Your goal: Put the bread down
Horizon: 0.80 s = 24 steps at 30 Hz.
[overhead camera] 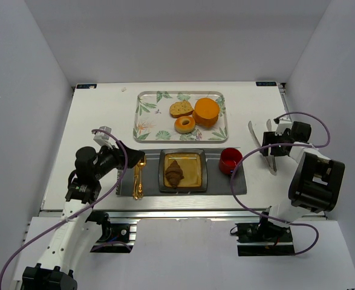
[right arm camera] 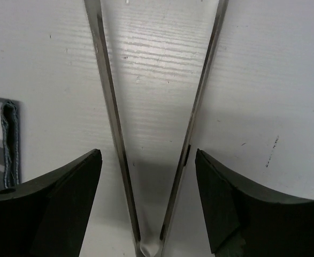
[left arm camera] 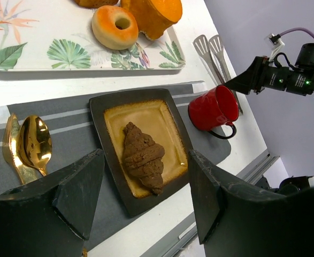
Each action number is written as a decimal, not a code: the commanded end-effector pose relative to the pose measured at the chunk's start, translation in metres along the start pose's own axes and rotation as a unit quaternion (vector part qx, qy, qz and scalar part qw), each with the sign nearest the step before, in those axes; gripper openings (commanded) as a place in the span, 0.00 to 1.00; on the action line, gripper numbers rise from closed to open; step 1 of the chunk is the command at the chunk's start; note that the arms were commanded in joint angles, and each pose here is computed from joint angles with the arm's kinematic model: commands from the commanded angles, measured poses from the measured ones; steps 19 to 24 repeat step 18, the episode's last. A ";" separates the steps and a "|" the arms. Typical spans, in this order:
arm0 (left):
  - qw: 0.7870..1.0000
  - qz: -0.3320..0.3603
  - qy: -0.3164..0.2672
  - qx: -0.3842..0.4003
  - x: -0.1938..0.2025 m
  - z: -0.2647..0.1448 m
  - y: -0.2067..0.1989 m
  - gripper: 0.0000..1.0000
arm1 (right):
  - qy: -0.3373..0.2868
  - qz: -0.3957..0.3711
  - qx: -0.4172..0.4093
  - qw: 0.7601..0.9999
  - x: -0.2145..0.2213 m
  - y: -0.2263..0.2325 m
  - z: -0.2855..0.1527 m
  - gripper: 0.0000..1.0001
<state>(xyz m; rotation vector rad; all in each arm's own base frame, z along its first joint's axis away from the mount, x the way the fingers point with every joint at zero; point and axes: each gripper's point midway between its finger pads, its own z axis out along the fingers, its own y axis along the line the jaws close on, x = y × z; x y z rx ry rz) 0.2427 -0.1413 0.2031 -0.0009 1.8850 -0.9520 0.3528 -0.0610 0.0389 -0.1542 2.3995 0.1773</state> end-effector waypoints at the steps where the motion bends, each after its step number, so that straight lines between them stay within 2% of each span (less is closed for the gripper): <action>1: 1.000 0.000 0.002 0.011 0.001 0.001 -0.004 0.73 | 0.007 -0.035 -0.017 0.999 0.007 0.004 0.000 0.76; 5: 1.000 0.006 0.002 0.010 -0.002 0.001 -0.005 0.73 | 0.000 -0.051 -0.021 0.999 -0.003 0.005 -0.008 0.82; 8: 1.000 0.009 0.001 0.008 -0.004 0.000 -0.005 0.73 | -0.025 -0.076 -0.010 0.997 -0.031 0.001 -0.026 0.89; 12: 1.000 0.007 -0.001 0.009 -0.002 -0.001 -0.005 0.73 | -0.056 -0.059 0.039 0.996 -0.078 -0.006 -0.053 0.89; 13: 1.000 0.006 -0.002 0.009 -0.002 -0.001 -0.005 0.73 | -0.081 -0.064 0.043 0.994 -0.101 -0.006 -0.064 0.89; 17: 1.000 0.006 0.005 0.009 -0.001 0.001 -0.004 0.73 | -0.140 -0.086 0.007 0.986 -0.149 0.023 -0.084 0.89; 18: 1.000 0.008 0.002 0.009 -0.003 0.000 -0.005 0.73 | -0.157 -0.096 -0.036 0.982 -0.158 0.042 -0.087 0.90; 24: 1.000 0.008 0.002 0.009 -0.003 0.000 -0.005 0.73 | -0.157 -0.096 -0.036 0.982 -0.158 0.042 -0.087 0.90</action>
